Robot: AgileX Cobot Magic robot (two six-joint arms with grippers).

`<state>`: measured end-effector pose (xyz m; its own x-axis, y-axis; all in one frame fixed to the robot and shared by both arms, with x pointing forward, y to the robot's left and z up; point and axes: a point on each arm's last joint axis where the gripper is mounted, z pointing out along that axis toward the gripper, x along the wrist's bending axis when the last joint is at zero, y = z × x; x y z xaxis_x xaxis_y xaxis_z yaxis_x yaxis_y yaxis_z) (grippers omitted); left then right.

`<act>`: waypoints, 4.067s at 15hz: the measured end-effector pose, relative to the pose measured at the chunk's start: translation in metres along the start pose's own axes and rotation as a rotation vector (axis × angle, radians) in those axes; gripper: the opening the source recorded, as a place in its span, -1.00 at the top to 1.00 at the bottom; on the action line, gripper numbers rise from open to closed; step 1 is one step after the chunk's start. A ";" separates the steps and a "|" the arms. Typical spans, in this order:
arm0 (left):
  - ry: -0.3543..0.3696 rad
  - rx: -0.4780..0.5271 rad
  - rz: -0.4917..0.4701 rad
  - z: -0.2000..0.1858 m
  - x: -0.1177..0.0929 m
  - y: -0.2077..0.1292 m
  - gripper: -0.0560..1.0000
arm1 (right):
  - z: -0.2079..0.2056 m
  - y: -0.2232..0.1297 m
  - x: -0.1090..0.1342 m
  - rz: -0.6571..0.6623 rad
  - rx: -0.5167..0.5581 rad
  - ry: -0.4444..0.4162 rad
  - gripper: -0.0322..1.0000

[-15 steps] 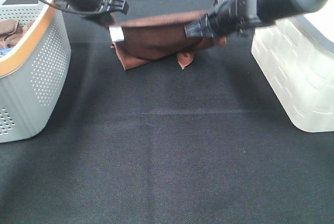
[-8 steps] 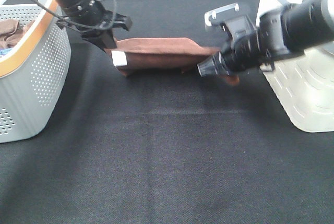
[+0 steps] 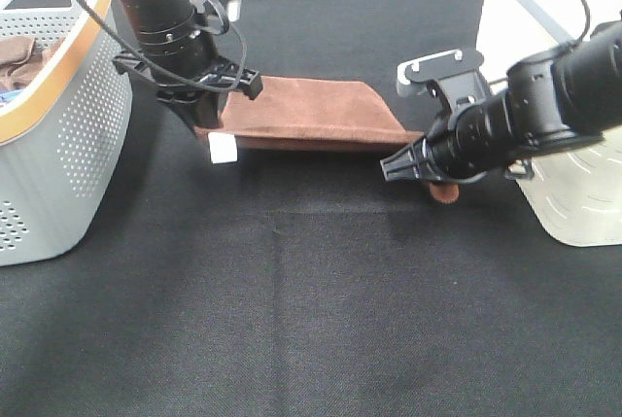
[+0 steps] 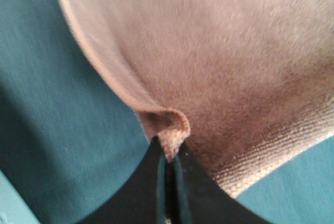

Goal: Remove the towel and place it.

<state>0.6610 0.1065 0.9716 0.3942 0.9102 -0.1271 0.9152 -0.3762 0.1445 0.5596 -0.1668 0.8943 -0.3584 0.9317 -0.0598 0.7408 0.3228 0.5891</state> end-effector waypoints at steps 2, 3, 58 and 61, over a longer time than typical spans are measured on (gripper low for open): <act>0.003 0.019 0.002 0.002 -0.002 -0.002 0.89 | 0.000 -0.011 0.003 0.001 0.028 0.036 0.93; 0.005 0.039 0.010 0.007 -0.005 -0.006 0.89 | 0.001 -0.016 0.004 0.000 0.040 0.038 0.84; -0.019 -0.262 0.033 -0.189 -0.039 -0.179 -0.16 | -0.167 -0.077 -0.006 -0.033 0.568 0.055 -0.47; -0.008 -0.146 -0.027 -0.155 -0.028 -0.252 -0.16 | -0.208 -0.096 -0.009 -0.018 0.497 0.054 -0.47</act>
<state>0.4066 0.2027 1.0911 0.3708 0.9181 -0.1403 0.9038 -0.3219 0.2821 0.3740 -0.2409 1.0059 -0.3931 0.9194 -0.0167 0.9106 0.3917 0.1319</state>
